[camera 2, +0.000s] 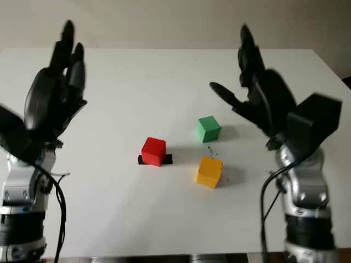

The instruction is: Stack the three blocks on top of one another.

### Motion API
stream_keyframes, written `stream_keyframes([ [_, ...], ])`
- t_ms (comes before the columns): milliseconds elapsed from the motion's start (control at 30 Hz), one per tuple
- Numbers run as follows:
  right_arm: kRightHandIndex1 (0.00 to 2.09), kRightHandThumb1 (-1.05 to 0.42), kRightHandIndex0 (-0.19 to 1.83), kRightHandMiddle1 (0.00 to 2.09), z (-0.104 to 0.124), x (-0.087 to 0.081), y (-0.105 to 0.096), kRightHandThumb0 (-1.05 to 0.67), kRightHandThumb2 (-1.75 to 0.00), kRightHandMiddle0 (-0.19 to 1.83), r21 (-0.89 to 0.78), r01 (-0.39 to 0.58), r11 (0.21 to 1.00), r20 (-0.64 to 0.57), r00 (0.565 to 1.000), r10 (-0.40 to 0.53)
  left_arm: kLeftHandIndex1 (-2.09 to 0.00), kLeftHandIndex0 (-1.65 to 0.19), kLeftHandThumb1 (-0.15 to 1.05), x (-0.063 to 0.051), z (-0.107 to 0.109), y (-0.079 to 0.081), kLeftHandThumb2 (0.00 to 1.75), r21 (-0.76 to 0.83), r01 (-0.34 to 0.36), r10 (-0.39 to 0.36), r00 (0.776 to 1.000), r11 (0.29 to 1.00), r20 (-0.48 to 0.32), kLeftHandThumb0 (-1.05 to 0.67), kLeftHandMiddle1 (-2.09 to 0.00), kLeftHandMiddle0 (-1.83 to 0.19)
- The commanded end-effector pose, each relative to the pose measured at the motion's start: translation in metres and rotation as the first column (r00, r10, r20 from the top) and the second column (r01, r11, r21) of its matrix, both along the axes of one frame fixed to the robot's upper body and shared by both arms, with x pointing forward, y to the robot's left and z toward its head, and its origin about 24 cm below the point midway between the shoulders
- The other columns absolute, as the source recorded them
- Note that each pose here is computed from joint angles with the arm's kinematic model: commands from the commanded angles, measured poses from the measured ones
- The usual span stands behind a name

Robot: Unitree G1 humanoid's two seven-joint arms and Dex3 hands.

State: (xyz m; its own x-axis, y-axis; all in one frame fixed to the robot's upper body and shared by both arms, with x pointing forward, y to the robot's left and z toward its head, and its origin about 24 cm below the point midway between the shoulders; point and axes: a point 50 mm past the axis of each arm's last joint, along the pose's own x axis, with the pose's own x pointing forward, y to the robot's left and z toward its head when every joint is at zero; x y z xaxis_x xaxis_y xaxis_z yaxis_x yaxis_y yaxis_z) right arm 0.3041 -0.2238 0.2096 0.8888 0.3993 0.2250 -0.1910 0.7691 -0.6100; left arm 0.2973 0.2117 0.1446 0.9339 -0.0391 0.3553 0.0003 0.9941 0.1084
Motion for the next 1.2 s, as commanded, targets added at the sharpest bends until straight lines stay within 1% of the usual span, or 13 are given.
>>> stream_keyframes([
  [0, 0.08, -0.8, -0.04, 0.2, 0.02, -0.001, 0.0, -0.59, -0.02, 0.15, -0.18, -0.027, 0.983, 0.042, 0.998, 0.035, -0.04, 0.17, 1.05, -0.004, -0.009, 0.005, 0.64, -0.022, -0.037, 0.036, 0.999, 0.999, -0.014, -0.74, -0.06, 0.16],
  [67, 0.09, -0.78, -0.02, 0.21, 0.026, -0.002, 0.0, -0.58, -0.03, 0.17, -0.303, -0.053, 0.951, 0.039, 0.997, 0.068, -0.04, 0.16, 1.05, -0.006, -0.013, 0.005, 0.64, -0.034, -0.047, 0.047, 0.999, 0.998, -0.016, -0.73, -0.06, 0.15],
  [167, 0.1, -0.73, 0.03, 0.17, 0.033, -0.004, 0.002, -0.49, -0.04, 0.25, -0.489, -0.093, 0.867, 0.032, 0.992, 0.125, -0.04, 0.17, 1.05, -0.007, -0.017, 0.006, 0.65, -0.056, -0.049, 0.048, 0.999, 0.997, -0.012, -0.73, -0.06, 0.15],
  [233, 0.09, -0.73, 0.05, 0.14, 0.036, -0.005, 0.007, -0.51, -0.05, 0.29, -0.624, -0.104, 0.774, 0.037, 0.986, 0.163, -0.04, 0.18, 1.05, -0.008, -0.017, 0.007, 0.63, -0.06, -0.044, 0.044, 0.999, 0.997, -0.011, -0.74, -0.05, 0.16],
  [333, 0.08, -0.75, 0.04, 0.12, 0.038, -0.007, 0.013, -0.53, -0.06, 0.31, -0.748, -0.115, 0.654, 0.032, 0.977, 0.209, -0.04, 0.18, 1.05, -0.008, -0.018, 0.007, 0.62, -0.074, -0.037, 0.036, 0.999, 0.997, -0.016, -0.74, -0.05, 0.16],
  [367, 0.07, -0.75, 0.04, 0.12, 0.039, -0.008, 0.015, -0.53, -0.06, 0.31, -0.793, -0.122, 0.597, 0.028, 0.971, 0.236, -0.04, 0.17, 1.05, -0.008, -0.018, 0.007, 0.61, -0.08, -0.035, 0.033, 0.999, 0.996, -0.018, -0.74, -0.05, 0.16],
  [533, 0.07, -0.73, 0.06, 0.11, 0.037, -0.012, 0.023, -0.54, -0.05, 0.36, -0.925, -0.129, 0.357, 0.0, 0.94, 0.34, -0.05, 0.17, 1.05, -0.007, -0.018, 0.005, 0.63, -0.076, -0.029, 0.028, 1.0, 0.997, -0.013, -0.72, -0.06, 0.15],
  [633, 0.06, -0.72, 0.05, 0.1, 0.029, -0.015, 0.023, -0.49, -0.05, 0.38, -0.948, -0.154, 0.278, -0.041, 0.927, 0.373, -0.06, 0.16, 1.05, -0.006, -0.018, 0.004, 0.64, -0.075, -0.03, 0.029, 1.0, 0.997, -0.01, -0.72, -0.06, 0.14],
  [667, 0.05, -0.73, 0.03, 0.1, 0.023, -0.016, 0.021, -0.49, -0.05, 0.37, -0.953, -0.165, 0.254, -0.057, 0.921, 0.386, -0.06, 0.16, 1.05, -0.006, -0.018, 0.004, 0.64, -0.076, -0.027, 0.027, 1.0, 0.997, -0.011, -0.72, -0.06, 0.14],
  [833, 0.04, -0.77, 0.0, 0.08, -0.004, -0.022, 0.013, -0.5, -0.07, 0.36, -0.948, -0.225, 0.227, -0.109, 0.896, 0.43, -0.05, 0.17, 1.05, -0.006, -0.018, 0.003, 0.65, -0.068, -0.026, 0.025, 1.0, 0.997, -0.015, -0.72, -0.05, 0.15],
  [967, 0.05, -0.79, 0.0, 0.06, -0.01, -0.025, 0.013, -0.48, -0.07, 0.34, -0.946, -0.243, 0.213, -0.124, 0.883, 0.453, -0.05, 0.17, 1.05, -0.006, -0.017, 0.004, 0.64, -0.075, -0.03, 0.029, 0.999, 0.997, -0.014, -0.72, -0.05, 0.15],
  [1033, 0.05, -0.8, 0.0, 0.07, -0.014, -0.028, 0.016, -0.51, -0.06, 0.35, -0.942, -0.259, 0.212, -0.133, 0.872, 0.472, -0.06, 0.16, 1.05, -0.006, -0.016, 0.004, 0.64, -0.076, -0.034, 0.034, 0.999, 0.997, -0.006, -0.72, -0.06, 0.14],
  [1167, 0.05, -0.81, -0.01, 0.07, -0.021, -0.031, 0.019, -0.55, -0.06, 0.36, -0.927, -0.288, 0.239, -0.139, 0.857, 0.496, -0.06, 0.14, 1.05, -0.005, -0.015, 0.003, 0.63, -0.068, -0.029, 0.029, 1.0, 0.997, -0.009, -0.72, -0.06, 0.13],
])
